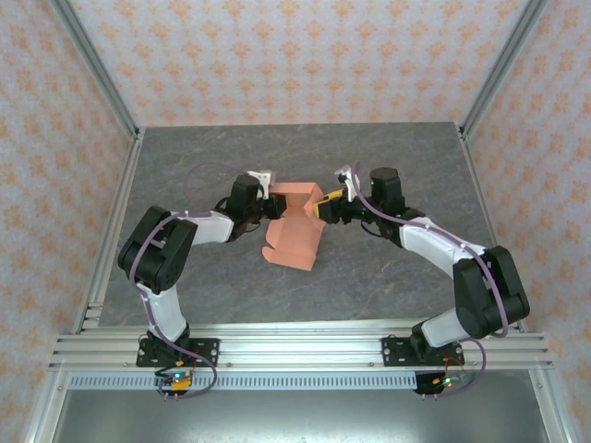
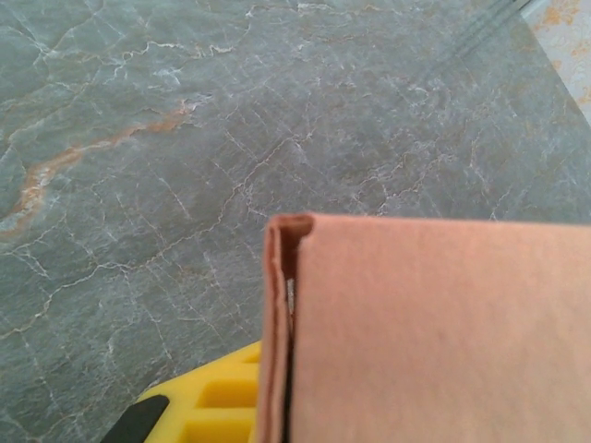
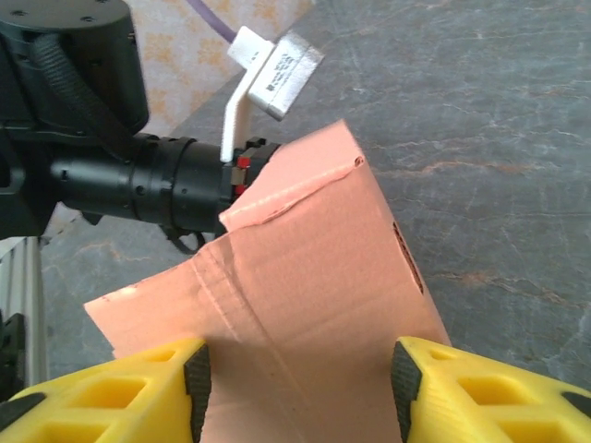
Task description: Fold the paper box
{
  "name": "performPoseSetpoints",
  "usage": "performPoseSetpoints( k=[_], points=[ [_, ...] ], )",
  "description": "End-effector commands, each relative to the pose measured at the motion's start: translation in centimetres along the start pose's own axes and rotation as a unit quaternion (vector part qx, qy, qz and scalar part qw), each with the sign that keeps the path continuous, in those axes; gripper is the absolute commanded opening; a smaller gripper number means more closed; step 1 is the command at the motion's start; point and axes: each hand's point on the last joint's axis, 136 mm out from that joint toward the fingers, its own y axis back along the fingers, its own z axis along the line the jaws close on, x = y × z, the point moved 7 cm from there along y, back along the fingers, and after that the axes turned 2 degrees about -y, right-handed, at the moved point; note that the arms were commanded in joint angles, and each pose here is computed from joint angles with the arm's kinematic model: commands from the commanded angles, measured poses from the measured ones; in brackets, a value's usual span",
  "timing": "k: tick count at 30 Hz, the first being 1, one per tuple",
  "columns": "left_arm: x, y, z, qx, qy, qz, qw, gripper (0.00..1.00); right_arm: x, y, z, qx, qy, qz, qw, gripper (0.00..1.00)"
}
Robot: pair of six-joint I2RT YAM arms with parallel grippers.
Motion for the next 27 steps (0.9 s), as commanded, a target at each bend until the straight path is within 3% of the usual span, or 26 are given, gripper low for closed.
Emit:
performPoseSetpoints(
  k=[1, 7, 13, 21, 27],
  points=[
    [-0.7, -0.1, -1.0, 0.024, 0.005, -0.005, 1.0, 0.0, -0.5, -0.6, -0.4, 0.04, 0.035, -0.015, 0.998, 0.53],
    [-0.2, 0.0, -0.5, 0.01, -0.003, 0.0, 1.0, 0.0, -0.6, -0.5, -0.5, 0.079, 0.07, -0.023, 0.994, 0.56],
    [0.2, -0.1, -0.2, -0.001, -0.029, 0.016, 0.999, 0.0, 0.5, -0.5, -1.1, 0.102, 0.122, 0.048, 0.986, 0.6],
    [0.4, -0.4, 0.1, 0.0, -0.022, 0.017, 1.0, 0.0, 2.2, -0.3, -1.3, 0.094, 0.226, 0.083, 0.966, 0.65],
    [0.4, -0.7, 0.1, 0.0, -0.02, 0.019, 1.0, 0.0, 2.5, -1.6, -1.4, 0.049, 0.235, 0.095, 0.966, 0.67]
  ],
)
